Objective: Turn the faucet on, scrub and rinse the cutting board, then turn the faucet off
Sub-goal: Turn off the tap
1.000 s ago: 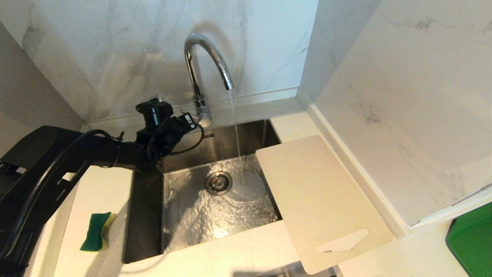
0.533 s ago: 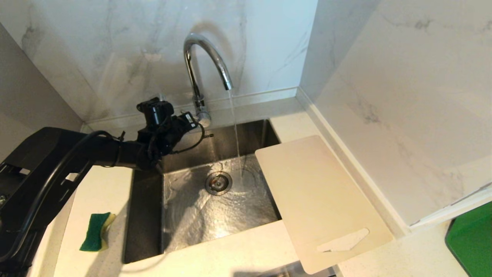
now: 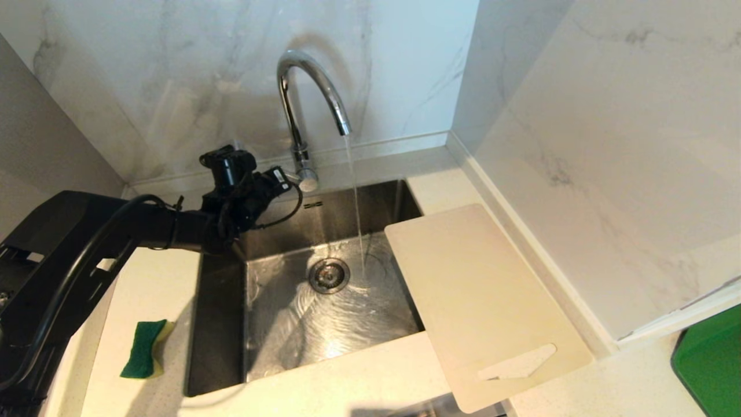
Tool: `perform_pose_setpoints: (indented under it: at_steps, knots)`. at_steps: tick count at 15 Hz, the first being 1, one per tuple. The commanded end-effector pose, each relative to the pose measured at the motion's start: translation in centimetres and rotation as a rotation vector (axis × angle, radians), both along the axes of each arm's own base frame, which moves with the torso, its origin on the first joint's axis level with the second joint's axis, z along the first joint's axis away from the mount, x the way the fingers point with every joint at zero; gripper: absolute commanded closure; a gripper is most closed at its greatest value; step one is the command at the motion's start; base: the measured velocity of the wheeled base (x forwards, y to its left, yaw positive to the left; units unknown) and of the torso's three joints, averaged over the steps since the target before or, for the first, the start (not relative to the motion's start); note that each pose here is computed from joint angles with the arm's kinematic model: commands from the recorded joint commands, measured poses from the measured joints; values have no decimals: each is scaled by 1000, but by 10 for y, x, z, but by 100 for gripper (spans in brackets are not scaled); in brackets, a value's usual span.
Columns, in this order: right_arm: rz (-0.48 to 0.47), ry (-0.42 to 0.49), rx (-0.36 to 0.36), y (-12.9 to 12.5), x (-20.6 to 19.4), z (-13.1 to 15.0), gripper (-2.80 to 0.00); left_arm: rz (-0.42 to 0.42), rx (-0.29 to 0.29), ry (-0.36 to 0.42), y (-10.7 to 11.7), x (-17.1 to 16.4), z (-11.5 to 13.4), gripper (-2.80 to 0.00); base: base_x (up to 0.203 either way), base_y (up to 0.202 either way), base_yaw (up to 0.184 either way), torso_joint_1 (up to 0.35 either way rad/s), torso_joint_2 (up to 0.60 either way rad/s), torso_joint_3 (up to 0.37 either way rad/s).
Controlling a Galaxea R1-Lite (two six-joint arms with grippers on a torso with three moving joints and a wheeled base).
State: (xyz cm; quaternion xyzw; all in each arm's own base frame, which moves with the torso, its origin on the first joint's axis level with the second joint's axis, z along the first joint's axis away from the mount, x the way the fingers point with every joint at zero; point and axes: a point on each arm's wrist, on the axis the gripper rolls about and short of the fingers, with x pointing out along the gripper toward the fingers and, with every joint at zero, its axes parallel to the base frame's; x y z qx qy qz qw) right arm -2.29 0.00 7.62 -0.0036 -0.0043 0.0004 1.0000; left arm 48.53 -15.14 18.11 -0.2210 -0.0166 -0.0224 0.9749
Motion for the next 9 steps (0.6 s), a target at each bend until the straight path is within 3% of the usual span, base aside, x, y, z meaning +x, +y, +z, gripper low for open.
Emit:
perform_pose_setpoints:
  at_steps: [1,4,9]
  knots:
    - [1,2,0,0,0,0,0,7,-5,-10,3,1,2,0,0,0,0,0,0,0]
    - [1,2,0,0,0,0,0,9,-3,-4,4,1,1,0,0,0,0,0,0,0]
    - [1,2,0,0,0,0,0,-2,44,129,6,-14,-12,0,0,0,0,0,0,0]
